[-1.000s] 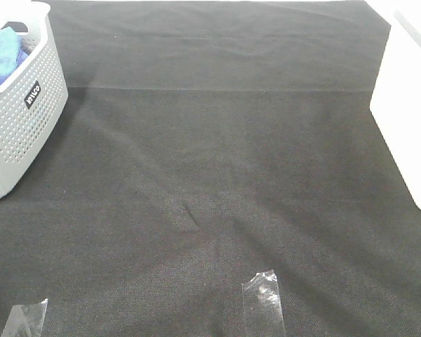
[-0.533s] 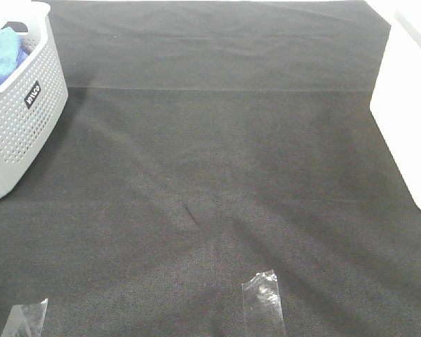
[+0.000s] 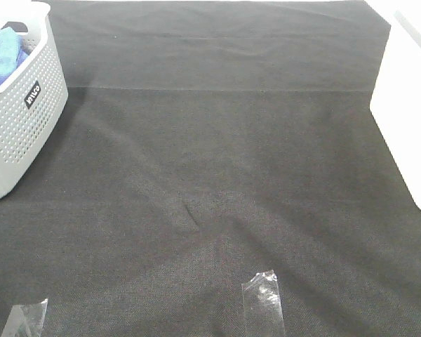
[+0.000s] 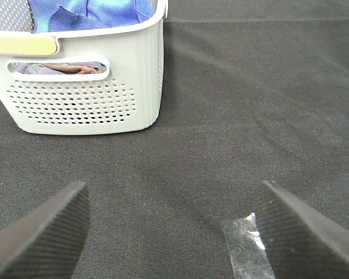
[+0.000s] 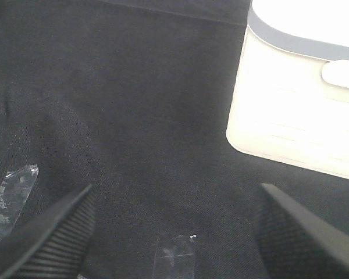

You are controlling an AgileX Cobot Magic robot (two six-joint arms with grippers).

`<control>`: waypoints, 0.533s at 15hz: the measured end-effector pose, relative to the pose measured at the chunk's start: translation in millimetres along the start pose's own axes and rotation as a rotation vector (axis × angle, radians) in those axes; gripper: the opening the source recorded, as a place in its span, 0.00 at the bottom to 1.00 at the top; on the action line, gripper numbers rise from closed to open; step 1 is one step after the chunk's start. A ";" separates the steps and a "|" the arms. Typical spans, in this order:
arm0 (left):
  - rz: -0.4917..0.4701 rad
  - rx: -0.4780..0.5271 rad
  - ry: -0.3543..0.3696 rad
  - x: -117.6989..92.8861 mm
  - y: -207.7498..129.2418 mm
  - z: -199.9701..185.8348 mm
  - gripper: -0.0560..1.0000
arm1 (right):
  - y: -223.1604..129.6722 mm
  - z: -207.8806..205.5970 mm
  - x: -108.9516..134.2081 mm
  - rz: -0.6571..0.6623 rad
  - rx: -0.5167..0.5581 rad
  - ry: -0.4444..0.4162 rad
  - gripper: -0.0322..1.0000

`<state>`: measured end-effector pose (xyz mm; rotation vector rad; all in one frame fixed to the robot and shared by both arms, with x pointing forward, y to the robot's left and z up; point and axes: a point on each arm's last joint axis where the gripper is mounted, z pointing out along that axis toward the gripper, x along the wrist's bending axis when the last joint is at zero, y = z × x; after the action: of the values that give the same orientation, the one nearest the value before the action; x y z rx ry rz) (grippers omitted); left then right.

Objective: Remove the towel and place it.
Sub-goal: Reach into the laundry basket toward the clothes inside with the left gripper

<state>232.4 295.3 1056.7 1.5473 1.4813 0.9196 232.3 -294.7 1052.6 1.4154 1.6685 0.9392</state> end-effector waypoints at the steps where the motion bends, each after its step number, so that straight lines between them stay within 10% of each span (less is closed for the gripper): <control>1: 0.000 0.000 0.000 0.0 0.0 0.0 0.76 | 0.0 0.0 0.0 0.000 0.000 0.000 0.76; 8: 0.000 0.000 0.000 0.0 0.0 0.0 0.76 | 0.0 0.0 0.0 0.000 0.000 0.000 0.76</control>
<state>232.4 295.3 1056.7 1.5473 1.4813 0.9196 232.3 -294.7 1052.6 1.4154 1.6685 0.9392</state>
